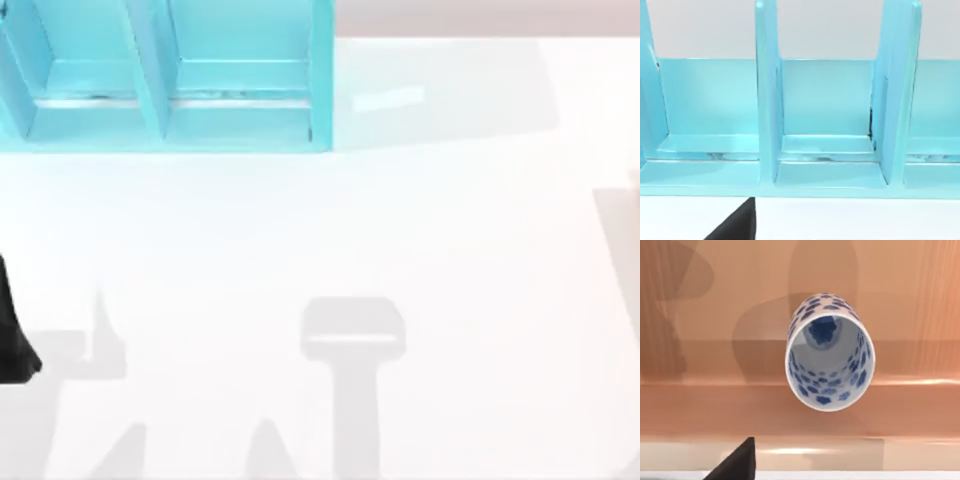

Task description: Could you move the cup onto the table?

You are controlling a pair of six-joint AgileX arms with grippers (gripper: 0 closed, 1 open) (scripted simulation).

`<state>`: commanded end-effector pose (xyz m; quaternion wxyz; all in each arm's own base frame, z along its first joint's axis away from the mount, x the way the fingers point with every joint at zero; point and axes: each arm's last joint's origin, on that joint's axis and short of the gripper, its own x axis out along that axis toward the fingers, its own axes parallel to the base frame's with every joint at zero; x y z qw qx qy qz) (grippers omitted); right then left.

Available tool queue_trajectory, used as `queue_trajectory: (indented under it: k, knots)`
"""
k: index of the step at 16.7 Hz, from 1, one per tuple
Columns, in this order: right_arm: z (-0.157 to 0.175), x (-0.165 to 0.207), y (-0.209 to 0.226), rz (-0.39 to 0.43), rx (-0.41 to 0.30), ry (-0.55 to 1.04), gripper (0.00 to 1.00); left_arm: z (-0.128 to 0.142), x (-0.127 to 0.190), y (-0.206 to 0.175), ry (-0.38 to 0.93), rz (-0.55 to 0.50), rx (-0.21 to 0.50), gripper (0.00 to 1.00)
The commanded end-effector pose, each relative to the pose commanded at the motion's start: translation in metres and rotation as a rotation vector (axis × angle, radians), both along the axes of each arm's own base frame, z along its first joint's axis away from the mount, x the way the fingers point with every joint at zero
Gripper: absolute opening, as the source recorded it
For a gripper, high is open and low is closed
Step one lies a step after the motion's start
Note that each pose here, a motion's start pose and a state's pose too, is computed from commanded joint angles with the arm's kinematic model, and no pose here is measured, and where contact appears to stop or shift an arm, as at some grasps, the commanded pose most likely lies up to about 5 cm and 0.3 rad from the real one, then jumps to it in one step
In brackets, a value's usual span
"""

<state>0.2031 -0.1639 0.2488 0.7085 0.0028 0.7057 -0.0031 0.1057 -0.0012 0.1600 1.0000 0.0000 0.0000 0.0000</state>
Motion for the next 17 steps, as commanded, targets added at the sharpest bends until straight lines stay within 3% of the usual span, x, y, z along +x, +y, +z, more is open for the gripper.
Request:
queue_trajectory:
  k: [11, 17]
  knots:
    - [-0.091, 0.002, -0.002, -0.003, 0.000, 0.000, 1.00, 0.000, 0.000, 0.000, 0.000, 0.000, 0.000, 1.00]
    - [-0.099, 0.000, -0.001, -0.003, 0.002, 0.002, 1.00, 0.000, 0.000, 0.000, 0.000, 0.000, 0.000, 1.00]
